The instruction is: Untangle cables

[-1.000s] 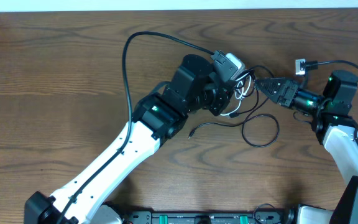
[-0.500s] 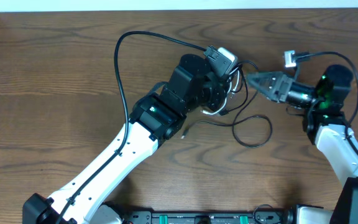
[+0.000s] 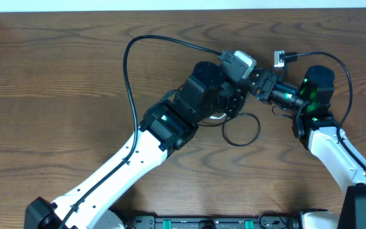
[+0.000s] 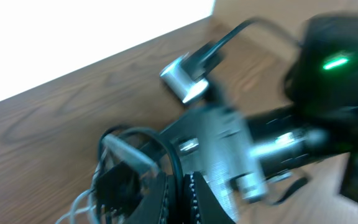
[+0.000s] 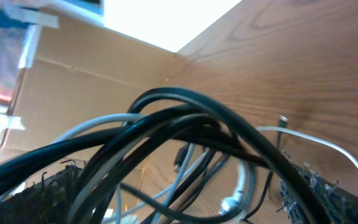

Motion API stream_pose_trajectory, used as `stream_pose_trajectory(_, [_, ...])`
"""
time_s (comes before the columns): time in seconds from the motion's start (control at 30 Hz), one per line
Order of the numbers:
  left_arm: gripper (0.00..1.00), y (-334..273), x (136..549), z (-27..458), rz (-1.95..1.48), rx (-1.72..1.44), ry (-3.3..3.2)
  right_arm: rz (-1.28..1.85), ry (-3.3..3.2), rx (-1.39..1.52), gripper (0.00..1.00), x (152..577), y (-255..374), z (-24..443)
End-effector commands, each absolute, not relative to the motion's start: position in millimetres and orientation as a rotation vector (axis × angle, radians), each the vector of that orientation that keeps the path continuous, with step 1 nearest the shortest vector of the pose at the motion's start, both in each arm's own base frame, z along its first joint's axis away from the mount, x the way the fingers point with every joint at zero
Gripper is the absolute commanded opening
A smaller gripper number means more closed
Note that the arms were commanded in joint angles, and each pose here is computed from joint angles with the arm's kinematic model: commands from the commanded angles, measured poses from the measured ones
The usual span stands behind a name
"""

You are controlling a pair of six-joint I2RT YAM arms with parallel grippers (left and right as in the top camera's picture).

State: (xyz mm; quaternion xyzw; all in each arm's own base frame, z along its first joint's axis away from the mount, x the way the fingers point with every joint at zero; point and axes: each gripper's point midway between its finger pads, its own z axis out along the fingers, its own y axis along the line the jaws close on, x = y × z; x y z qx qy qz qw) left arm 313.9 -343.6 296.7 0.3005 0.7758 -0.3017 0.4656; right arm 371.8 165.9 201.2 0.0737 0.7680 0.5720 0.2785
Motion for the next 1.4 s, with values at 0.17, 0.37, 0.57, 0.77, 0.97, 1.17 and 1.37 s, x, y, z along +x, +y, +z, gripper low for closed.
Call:
stream_pose_trajectory(0.17, [0.08, -353.4, 300.6, 306.8, -0.840, 0.779, 1.871, 1.358, 2.126, 0.344, 0.60, 384.2, 147.2, 173.2])
stream_pose_trajectory(0.37, [0.08, -334.7, 316.1, 291.2, -0.689, 0.697, 1.950, 1.329, 2.137, 0.316, 0.24, 383.4, 145.9, 169.7])
stream_pose_trajectory(0.57, [0.08, -322.9, 322.8, 282.2, -0.602, 0.657, 1.992, 1.315, 2.151, 0.355, 0.01, 384.0, 138.6, 164.8])
stream_pose_trajectory(0.77, [0.08, -312.5, 324.7, 271.3, -0.532, 0.639, 2.040, 1.315, 2.157, 0.356, 0.01, 383.1, 134.9, 163.2])
stream_pose_trajectory(0.97, [0.15, -285.0, 326.5, 243.0, -0.348, 0.607, 2.158, 1.305, 2.175, 0.388, 0.01, 382.2, 127.6, 157.8])
stream_pose_trajectory(1.17, [0.15, -277.9, 318.9, 179.6, -0.236, 0.687, 2.354, 1.314, 2.180, 0.387, 0.01, 380.9, 128.2, 157.5])
stream_pose_trajectory(1.37, [0.15, -283.3, 320.2, 145.3, -0.213, 0.720, 2.431, 1.303, 2.177, 0.385, 0.42, 381.8, 127.2, 157.3])
